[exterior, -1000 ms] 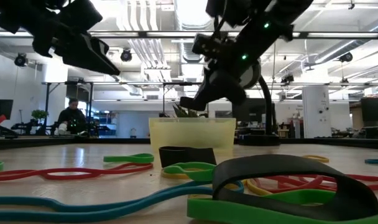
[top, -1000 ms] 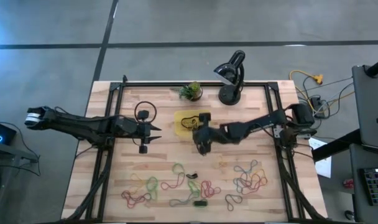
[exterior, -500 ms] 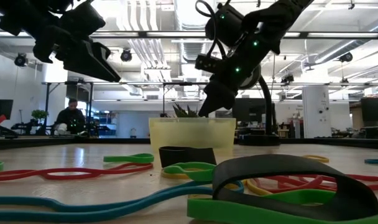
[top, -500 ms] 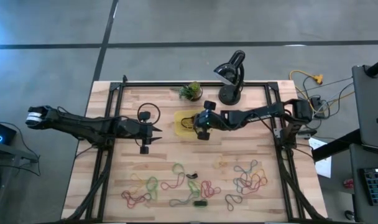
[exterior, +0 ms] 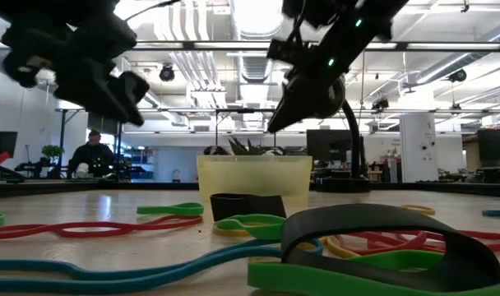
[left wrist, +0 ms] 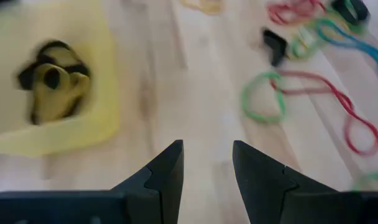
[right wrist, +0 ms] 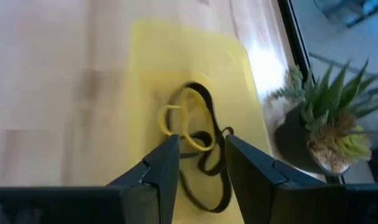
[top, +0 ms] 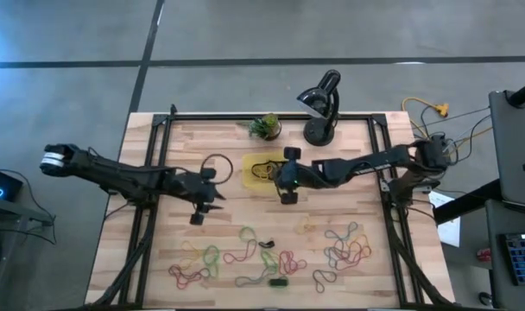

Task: Pick and place rubber bands into bin
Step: Put the green rubber band in the yellow bin, then put the yellow rubber band in the yellow bin

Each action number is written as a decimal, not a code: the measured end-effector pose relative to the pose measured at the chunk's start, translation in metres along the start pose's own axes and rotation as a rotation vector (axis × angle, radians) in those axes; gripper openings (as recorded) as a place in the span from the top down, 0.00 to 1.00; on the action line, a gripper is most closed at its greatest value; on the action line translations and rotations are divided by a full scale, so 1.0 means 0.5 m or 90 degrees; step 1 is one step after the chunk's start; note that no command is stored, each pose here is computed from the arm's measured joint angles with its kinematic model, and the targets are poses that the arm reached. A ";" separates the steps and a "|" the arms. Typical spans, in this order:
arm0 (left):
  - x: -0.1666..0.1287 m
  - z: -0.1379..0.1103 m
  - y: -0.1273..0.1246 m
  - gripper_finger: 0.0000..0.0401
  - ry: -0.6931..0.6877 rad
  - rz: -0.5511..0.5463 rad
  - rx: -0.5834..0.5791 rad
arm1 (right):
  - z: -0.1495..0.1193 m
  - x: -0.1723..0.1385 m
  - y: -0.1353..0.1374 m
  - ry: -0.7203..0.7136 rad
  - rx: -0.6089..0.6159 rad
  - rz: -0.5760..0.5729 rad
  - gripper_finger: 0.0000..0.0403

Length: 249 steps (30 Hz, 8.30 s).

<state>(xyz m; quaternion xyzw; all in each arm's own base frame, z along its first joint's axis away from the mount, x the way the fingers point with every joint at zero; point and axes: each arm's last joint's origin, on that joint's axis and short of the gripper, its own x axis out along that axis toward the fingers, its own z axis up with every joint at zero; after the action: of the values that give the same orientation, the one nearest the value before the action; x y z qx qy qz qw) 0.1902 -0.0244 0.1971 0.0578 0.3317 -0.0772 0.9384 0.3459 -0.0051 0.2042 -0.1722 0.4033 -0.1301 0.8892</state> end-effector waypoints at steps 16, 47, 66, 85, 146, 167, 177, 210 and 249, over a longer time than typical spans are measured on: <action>0.130 0.005 -0.058 0.69 -0.021 -0.046 0.108 | 0.013 -0.144 0.091 -0.091 -0.026 0.086 0.79; 0.276 0.020 -0.068 0.80 0.026 -0.070 0.134 | 0.011 -0.149 0.101 -0.088 -0.035 0.093 0.84; 0.194 0.076 -0.050 1.00 -0.024 0.059 0.177 | 0.005 -0.148 0.102 -0.068 -0.033 0.095 0.85; 0.117 0.127 0.144 1.00 -0.134 0.325 0.193 | 0.003 -0.147 0.102 -0.061 -0.035 0.095 0.86; 0.012 0.016 0.034 0.74 -0.112 0.145 0.088 | -0.167 -0.112 0.197 0.046 0.151 0.270 0.86; 0.010 0.005 0.032 0.74 -0.121 0.145 0.072 | -0.210 -0.119 0.234 -0.018 0.146 0.307 0.86; 0.010 0.005 0.032 0.74 -0.122 0.145 0.072 | -0.225 -0.115 0.234 -0.039 0.155 0.311 0.86; 0.012 0.005 0.032 0.74 -0.120 0.144 0.072 | -0.222 -0.064 0.267 -0.040 0.053 0.261 0.98; 0.013 0.004 0.032 0.74 -0.118 0.144 0.071 | -0.016 -0.012 -0.035 -0.204 -0.034 0.001 0.98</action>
<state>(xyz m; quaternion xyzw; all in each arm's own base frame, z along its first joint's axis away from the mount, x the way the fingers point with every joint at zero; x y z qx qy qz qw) 0.1993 -0.0096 0.1955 0.1396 0.2303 0.0055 0.9630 0.3344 -0.0206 0.2105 -0.2139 0.2593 -0.0899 0.9375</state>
